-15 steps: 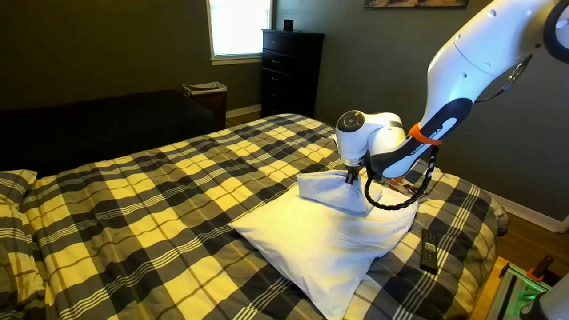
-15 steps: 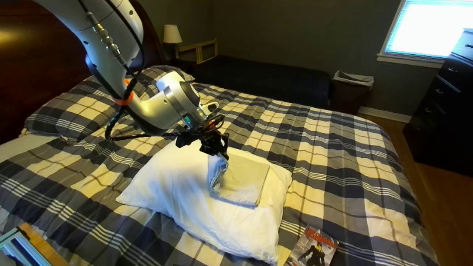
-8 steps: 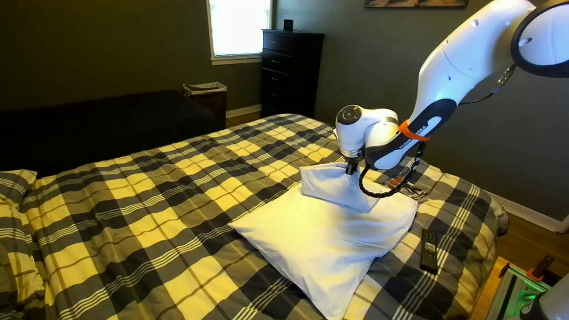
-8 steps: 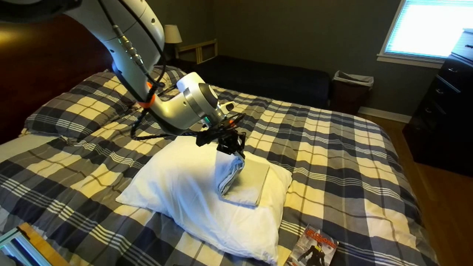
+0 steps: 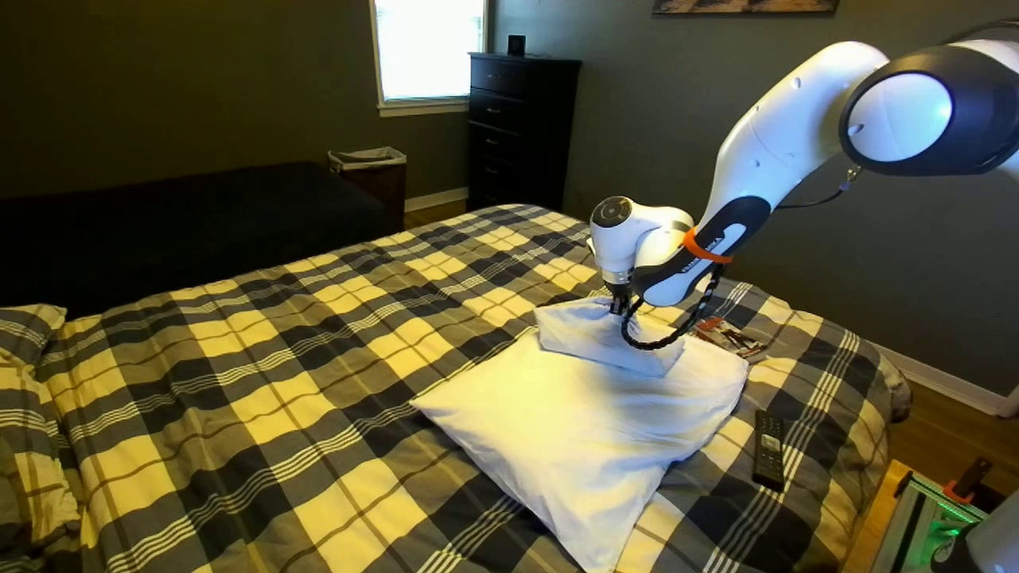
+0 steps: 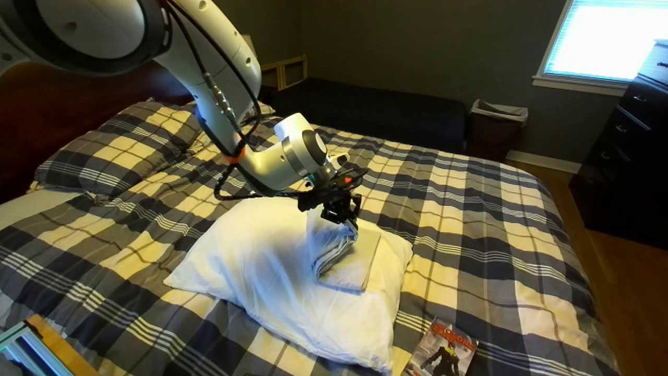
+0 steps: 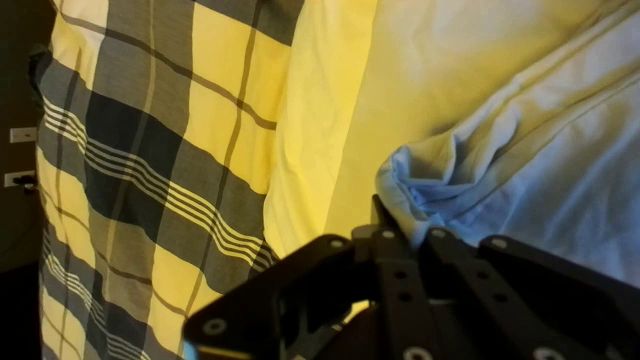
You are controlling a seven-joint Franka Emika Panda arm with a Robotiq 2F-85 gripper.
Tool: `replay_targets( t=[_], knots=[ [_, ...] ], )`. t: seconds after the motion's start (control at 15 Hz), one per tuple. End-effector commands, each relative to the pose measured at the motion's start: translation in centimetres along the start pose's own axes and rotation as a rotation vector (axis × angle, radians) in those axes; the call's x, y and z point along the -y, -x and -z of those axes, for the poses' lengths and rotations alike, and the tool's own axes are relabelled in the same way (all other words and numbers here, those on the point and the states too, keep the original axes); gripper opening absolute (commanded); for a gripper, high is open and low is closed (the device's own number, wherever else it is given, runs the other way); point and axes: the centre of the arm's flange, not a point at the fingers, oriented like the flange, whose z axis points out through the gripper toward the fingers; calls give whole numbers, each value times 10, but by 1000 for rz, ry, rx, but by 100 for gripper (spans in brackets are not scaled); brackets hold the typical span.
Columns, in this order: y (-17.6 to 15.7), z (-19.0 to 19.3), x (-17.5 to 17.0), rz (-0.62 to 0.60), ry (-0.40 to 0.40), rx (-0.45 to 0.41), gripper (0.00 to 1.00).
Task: Fold the white cloth twice
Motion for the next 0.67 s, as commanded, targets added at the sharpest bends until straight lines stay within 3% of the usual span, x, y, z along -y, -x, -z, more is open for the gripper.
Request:
replay_targets(
  t=[0.0,0.6],
  knots=[
    [-12,-26,-16,-5,-18,17,1],
    [-23,-55,-37,-10,-12,7,1]
  ],
)
